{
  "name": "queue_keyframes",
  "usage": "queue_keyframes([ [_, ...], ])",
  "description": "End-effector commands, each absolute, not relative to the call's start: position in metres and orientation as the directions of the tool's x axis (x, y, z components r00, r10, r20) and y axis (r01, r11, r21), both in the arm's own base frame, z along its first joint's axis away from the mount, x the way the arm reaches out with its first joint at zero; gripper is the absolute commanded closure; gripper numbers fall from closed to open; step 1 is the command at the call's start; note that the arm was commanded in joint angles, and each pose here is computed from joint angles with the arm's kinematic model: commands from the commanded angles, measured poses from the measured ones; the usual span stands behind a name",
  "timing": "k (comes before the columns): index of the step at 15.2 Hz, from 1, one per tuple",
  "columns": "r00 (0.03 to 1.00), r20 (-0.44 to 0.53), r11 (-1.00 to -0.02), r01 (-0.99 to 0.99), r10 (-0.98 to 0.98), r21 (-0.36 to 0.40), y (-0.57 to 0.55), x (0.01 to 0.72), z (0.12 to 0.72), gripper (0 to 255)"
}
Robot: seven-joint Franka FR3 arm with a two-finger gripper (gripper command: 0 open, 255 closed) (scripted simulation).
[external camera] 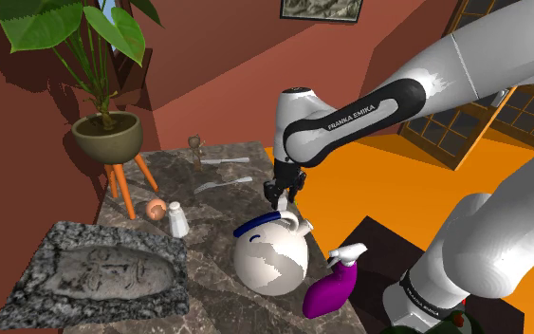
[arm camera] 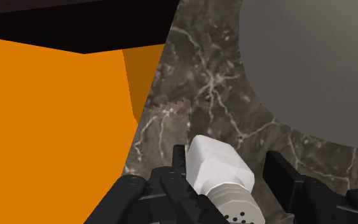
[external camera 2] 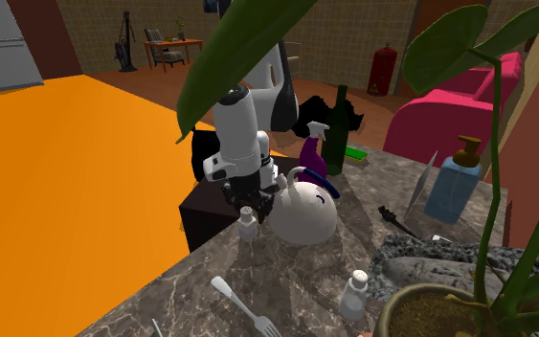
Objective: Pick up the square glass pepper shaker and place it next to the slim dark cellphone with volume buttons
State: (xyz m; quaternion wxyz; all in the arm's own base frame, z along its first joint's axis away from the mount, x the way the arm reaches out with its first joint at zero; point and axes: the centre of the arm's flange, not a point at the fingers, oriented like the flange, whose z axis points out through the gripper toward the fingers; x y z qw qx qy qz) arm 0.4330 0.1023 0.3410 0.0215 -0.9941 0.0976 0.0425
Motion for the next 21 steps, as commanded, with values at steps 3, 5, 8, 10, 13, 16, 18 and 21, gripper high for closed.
queue_keyframes([
  [3,0.977,-0.089,-0.98,-0.196,-0.192,-0.034,0.102,0.433,0.341,255],
  [5,0.977,-0.089,-0.98,-0.196,-0.192,-0.034,0.102,0.433,0.341,255],
  [8,0.977,-0.089,-0.98,-0.196,-0.192,-0.034,0.102,0.433,0.341,255],
  [10,0.977,-0.089,-0.98,-0.196,-0.192,-0.034,0.102,0.433,0.346,255],
  [13,0.977,-0.089,-0.98,-0.196,-0.192,-0.034,0.102,0.433,0.362,255],
  [16,0.977,-0.089,-0.98,-0.196,-0.192,-0.034,0.102,0.433,0.378,255],
  [18,0.977,-0.089,-0.98,-0.196,-0.192,-0.034,0.102,0.433,0.388,255],
  [21,0.977,-0.089,-0.98,-0.196,-0.192,-0.034,0.102,0.433,0.404,255],
])
